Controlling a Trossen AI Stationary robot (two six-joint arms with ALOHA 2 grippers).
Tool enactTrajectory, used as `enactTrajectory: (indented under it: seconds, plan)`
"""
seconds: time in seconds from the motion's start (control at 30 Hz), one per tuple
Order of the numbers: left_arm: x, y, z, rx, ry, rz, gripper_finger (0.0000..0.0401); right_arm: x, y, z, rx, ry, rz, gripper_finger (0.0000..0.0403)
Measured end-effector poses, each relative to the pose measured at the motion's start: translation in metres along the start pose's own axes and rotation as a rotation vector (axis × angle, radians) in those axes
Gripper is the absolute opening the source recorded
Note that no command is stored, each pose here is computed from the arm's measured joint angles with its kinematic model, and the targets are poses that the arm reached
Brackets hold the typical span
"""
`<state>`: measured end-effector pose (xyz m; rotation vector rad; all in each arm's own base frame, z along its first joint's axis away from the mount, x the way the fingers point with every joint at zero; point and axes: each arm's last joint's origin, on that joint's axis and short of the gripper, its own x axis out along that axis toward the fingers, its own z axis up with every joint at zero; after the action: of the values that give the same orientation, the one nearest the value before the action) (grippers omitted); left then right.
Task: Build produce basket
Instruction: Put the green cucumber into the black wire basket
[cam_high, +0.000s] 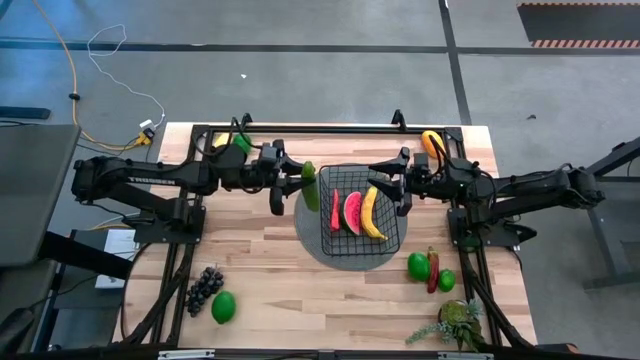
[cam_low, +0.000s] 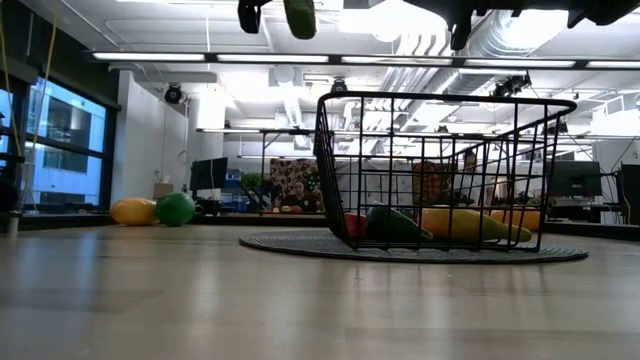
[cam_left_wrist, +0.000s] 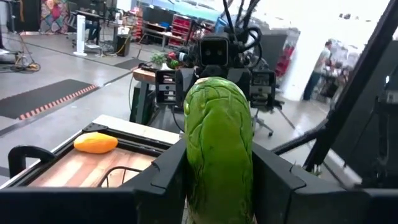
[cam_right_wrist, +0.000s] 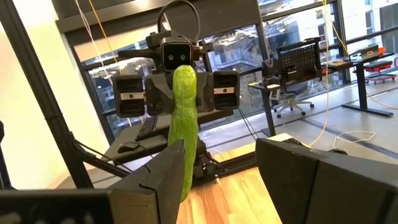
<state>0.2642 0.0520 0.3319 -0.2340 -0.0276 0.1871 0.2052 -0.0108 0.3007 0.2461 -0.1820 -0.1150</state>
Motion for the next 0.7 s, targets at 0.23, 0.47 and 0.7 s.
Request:
enactTrajectory:
  seconds: [0.23, 0.47, 0.7]
  plan:
    - [0.018, -0.007, 0.015, -0.071, -0.047, 0.092, 0.0127, 0.000, 0.001, 0.003, 0.004, -0.032, 0.001, 0.0178]
    - [0.078, -0.010, 0.021, -0.147, 0.155, 0.193, 0.0127, -0.003, 0.001, 0.007, 0.005, -0.052, -0.004, 0.0178]
    - [0.123, 0.006, -0.024, -0.311, 0.408, 0.398, 0.0127, -0.010, 0.001, 0.015, 0.003, -0.098, -0.029, 0.0178]
